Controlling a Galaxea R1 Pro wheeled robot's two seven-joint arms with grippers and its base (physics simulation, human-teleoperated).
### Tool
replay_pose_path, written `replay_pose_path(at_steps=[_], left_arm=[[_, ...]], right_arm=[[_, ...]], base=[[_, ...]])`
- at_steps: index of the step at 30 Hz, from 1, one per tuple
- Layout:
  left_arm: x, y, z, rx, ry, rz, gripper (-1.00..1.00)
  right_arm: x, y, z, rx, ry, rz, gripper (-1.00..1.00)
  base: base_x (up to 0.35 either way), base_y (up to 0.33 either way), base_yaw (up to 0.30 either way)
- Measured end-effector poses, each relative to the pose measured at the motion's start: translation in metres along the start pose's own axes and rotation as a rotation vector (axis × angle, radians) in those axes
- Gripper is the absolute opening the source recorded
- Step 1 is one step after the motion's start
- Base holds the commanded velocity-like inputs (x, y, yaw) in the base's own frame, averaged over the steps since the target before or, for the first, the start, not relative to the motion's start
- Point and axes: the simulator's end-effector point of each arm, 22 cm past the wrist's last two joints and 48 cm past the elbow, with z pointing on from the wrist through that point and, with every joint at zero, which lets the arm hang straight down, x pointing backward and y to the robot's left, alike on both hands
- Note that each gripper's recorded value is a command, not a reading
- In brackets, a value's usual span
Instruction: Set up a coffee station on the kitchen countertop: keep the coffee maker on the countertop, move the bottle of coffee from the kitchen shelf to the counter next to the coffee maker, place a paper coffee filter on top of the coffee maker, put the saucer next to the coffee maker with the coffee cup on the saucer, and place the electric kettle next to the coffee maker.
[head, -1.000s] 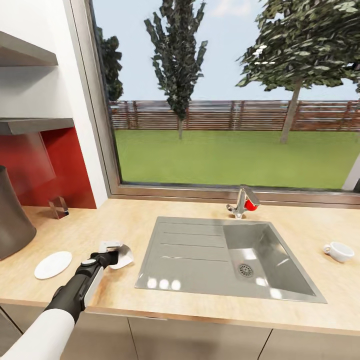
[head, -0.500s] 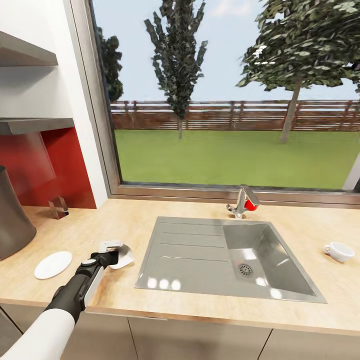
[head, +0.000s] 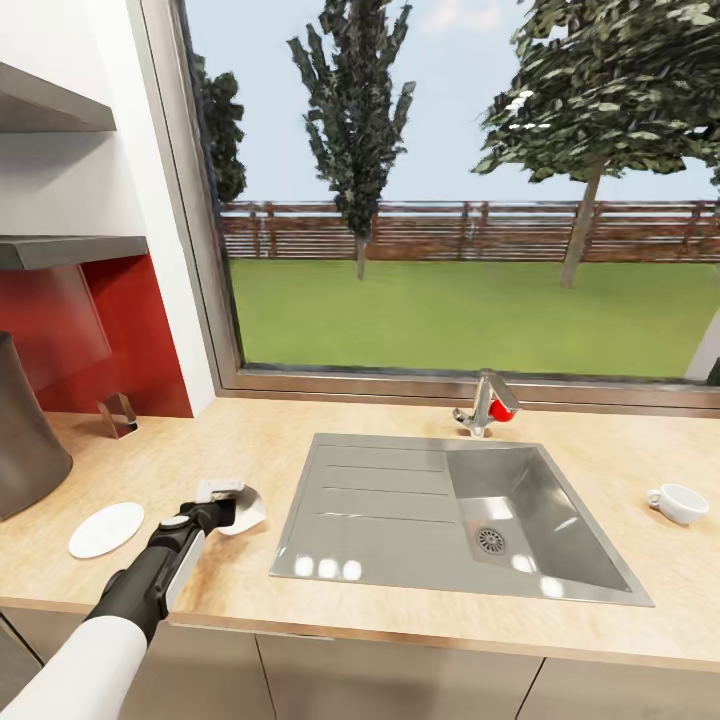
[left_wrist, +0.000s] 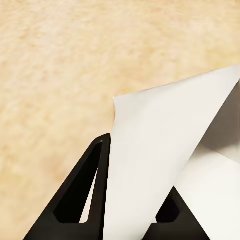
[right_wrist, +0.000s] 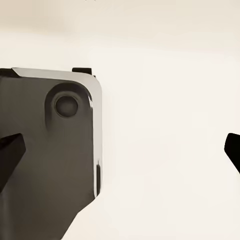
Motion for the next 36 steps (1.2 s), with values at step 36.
replay_pose_path(at_steps=[36], left_arm=[[-0.248, 0.073, -0.117, 0.294, -0.041, 0.04, -1.0]], right_arm=[[-0.048, 0.006, 0.0, -0.009, -0.103, 0.012, 1.0]], base=[[0.0, 0.0, 0.0]])
